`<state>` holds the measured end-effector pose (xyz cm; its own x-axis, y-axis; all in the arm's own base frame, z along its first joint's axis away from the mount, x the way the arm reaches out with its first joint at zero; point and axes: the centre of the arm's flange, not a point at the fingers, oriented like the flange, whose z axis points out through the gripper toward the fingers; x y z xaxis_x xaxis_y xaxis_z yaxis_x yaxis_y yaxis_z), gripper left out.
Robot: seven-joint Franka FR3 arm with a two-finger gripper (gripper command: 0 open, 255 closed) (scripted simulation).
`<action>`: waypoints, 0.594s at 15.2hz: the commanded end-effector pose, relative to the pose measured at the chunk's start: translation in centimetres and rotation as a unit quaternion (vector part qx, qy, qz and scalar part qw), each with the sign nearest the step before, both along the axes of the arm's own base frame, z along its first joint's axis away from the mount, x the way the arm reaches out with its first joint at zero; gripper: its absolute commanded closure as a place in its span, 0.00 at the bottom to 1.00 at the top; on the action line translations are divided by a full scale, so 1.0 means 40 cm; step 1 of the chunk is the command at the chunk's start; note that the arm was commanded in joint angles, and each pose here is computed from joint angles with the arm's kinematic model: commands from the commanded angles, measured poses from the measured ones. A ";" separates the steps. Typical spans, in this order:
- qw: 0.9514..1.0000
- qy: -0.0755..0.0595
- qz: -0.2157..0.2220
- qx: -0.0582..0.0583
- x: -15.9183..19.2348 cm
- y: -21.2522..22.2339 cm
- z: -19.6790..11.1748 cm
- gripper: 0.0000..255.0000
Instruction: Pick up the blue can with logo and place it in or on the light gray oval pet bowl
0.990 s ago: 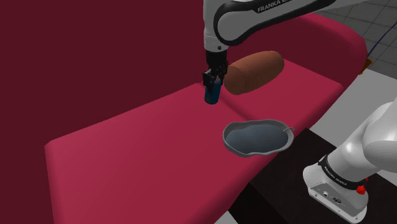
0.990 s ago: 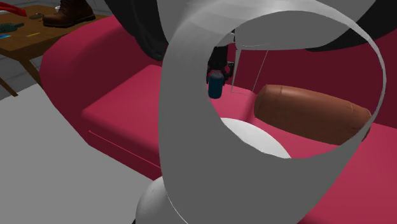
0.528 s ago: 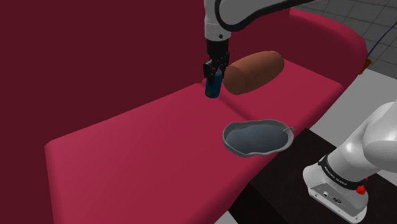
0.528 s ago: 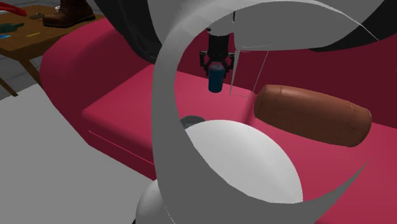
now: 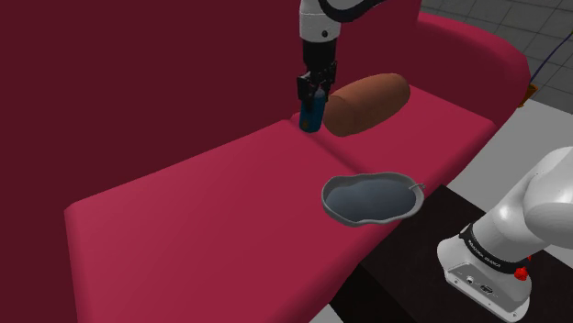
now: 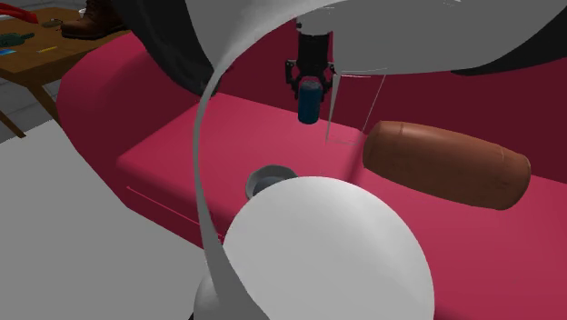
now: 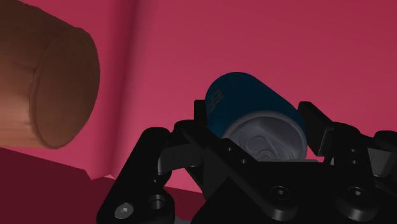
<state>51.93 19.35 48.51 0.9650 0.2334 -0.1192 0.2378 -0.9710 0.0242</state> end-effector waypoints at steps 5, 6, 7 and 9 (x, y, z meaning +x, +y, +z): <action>1.000 0.000 0.000 0.000 -0.178 -0.038 0.022 1.00; 1.000 0.000 0.000 0.000 -0.210 -0.045 0.026 1.00; 1.000 0.000 0.000 0.000 -0.242 -0.052 0.029 1.00; 1.000 0.000 0.000 0.000 -0.306 -0.066 0.036 1.00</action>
<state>41.14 16.91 49.91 0.9649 0.2340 -0.1194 0.2385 -0.9709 0.0242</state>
